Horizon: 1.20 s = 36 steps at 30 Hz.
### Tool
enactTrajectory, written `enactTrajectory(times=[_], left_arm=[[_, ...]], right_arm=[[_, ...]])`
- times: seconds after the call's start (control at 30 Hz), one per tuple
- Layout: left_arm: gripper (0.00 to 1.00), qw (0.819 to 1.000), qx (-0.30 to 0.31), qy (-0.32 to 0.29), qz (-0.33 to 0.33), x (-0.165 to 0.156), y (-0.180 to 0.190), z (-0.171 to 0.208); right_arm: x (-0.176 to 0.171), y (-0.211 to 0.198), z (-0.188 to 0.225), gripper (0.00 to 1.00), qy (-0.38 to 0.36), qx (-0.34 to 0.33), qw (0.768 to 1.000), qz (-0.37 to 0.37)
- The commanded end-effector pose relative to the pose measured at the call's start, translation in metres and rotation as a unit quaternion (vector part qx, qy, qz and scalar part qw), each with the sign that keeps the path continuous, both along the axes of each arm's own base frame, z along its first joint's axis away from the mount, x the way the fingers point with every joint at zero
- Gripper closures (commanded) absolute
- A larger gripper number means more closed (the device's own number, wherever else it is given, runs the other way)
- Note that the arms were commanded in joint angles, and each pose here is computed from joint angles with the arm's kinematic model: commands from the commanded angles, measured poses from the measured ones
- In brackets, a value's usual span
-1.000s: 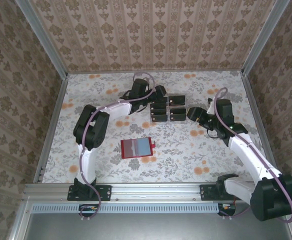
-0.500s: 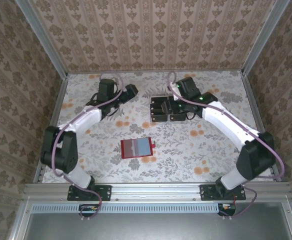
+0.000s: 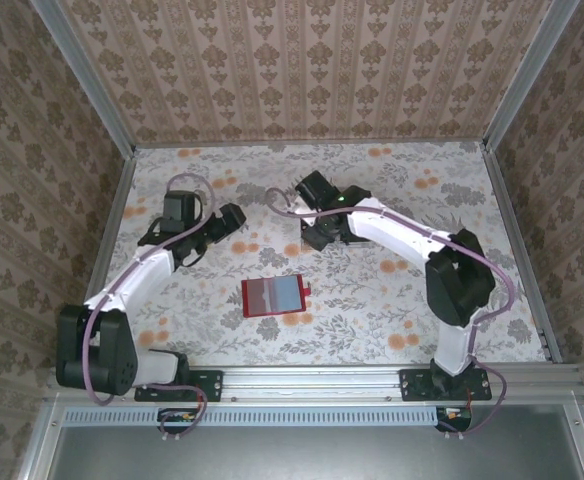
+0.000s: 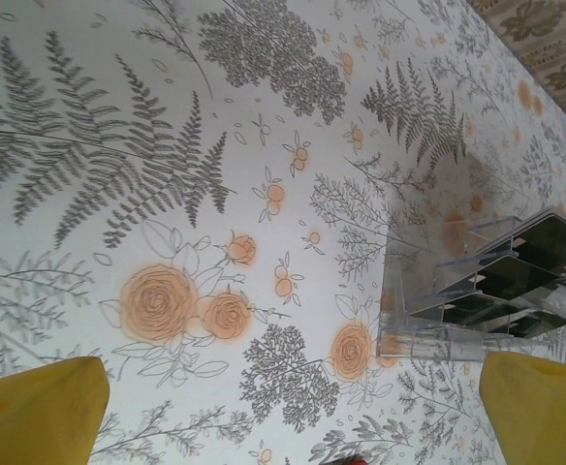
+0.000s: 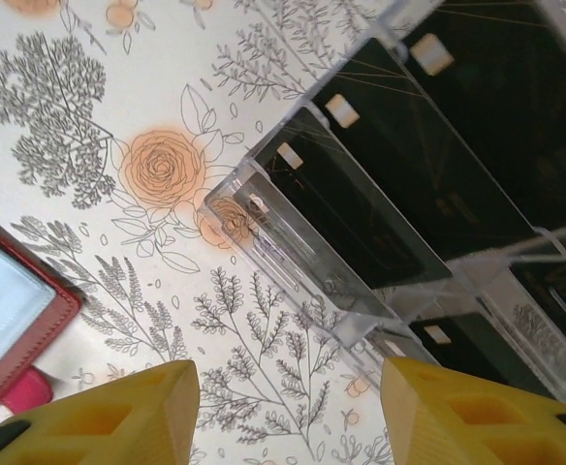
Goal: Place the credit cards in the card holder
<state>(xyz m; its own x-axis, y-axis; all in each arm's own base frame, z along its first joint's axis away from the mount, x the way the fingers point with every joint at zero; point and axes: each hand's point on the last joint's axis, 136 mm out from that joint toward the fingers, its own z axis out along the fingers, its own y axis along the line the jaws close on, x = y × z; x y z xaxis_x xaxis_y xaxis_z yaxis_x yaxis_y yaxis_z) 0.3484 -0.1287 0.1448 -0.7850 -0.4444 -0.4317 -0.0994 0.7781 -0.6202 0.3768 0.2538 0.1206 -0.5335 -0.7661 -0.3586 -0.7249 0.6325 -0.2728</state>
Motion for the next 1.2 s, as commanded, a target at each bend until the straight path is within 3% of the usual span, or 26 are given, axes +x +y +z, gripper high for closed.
enactTrajectory(times=[0.0,0.6,1.17], left_arm=[[0.0,1.0,0.002,0.004,-0.014,-0.012,0.007,-0.001],[0.0,1.0,-0.008,0.013,0.003,-0.019,0.025,-0.011],[0.0,1.0,-0.011,0.013,0.004,-0.017,0.025,-0.013]], right_arm=[[0.01,-0.004,-0.006,0.51,-0.015,-0.068,0.997,0.028],[0.034,-0.001,-0.04,0.57,-0.026,-0.13,0.99,0.043],[0.022,0.017,-0.052,0.79,-0.009,-0.133,0.989,0.057]])
